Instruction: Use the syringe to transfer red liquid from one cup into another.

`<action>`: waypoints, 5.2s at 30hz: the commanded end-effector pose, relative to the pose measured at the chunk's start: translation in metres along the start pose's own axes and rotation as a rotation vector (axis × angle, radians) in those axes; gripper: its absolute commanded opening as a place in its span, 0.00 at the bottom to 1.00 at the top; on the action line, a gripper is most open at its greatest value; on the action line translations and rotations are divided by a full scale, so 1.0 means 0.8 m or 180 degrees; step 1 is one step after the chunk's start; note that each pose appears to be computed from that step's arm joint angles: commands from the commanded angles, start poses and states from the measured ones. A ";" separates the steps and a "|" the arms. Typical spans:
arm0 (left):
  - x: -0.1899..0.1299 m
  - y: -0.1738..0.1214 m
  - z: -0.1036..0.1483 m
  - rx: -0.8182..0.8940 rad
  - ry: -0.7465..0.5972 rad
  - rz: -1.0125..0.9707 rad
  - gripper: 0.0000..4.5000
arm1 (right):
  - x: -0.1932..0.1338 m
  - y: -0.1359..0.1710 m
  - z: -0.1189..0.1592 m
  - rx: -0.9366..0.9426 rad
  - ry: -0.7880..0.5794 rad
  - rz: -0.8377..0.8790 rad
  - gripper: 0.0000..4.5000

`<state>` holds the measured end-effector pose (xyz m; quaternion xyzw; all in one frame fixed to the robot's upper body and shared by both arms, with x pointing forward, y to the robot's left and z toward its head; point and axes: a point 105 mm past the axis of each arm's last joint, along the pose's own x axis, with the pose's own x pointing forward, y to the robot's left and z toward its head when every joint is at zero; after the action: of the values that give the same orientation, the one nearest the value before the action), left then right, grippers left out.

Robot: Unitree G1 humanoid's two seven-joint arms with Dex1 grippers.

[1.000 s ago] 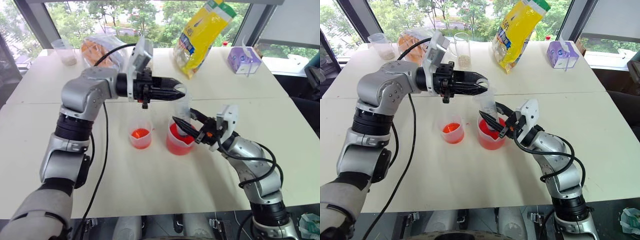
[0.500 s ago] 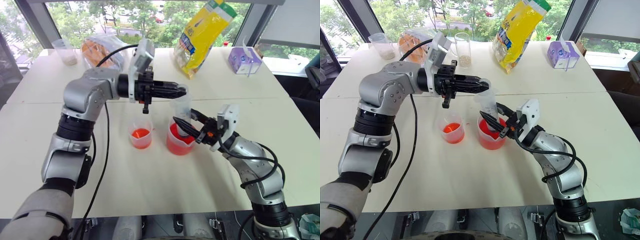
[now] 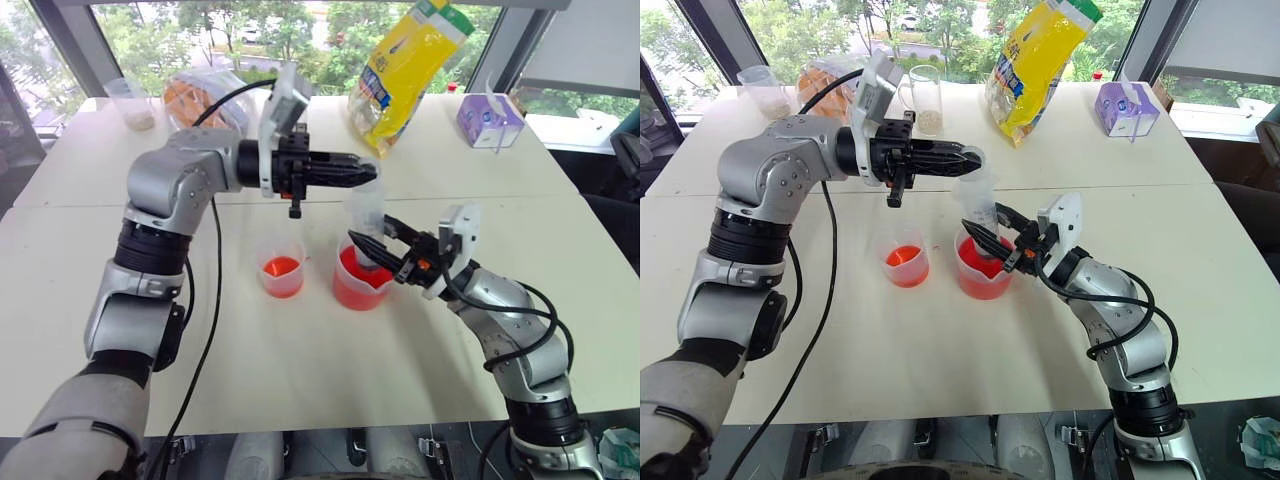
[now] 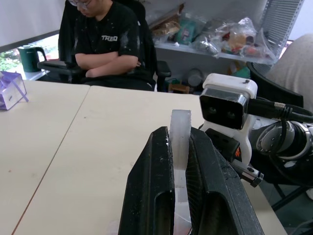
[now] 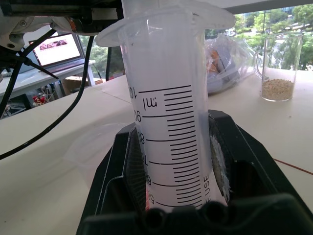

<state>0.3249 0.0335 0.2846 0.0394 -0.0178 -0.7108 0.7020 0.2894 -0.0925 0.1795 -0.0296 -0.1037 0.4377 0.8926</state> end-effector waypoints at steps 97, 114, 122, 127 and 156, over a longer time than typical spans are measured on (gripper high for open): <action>-0.123 -0.049 0.025 0.0356 0.0404 0.0619 0.01 | 0.140 0.063 0.066 0.0224 -0.0723 0.1289 0.32; -0.116 -0.047 -0.013 0.0174 0.0531 0.0554 0.01 | 0.135 0.050 0.118 0.0214 -0.1021 0.1158 0.32; -0.116 -0.040 -0.005 0.0215 0.0436 0.0636 0.01 | 0.136 0.052 0.108 0.0259 -0.0907 0.1172 0.32; -0.116 -0.029 0.014 0.0155 0.0203 0.0776 0.10 | 0.136 0.055 0.102 0.0293 -0.0854 0.1199 0.32; -0.125 -0.064 -0.009 0.0044 0.0617 0.0152 0.94 | 0.035 -0.112 0.177 0.0957 -0.0098 -0.0904 0.32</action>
<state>0.2804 0.1390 0.2707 0.0878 0.0593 -0.6748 0.7303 0.3481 -0.1140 0.3246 0.1302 -0.0690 0.3502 0.9250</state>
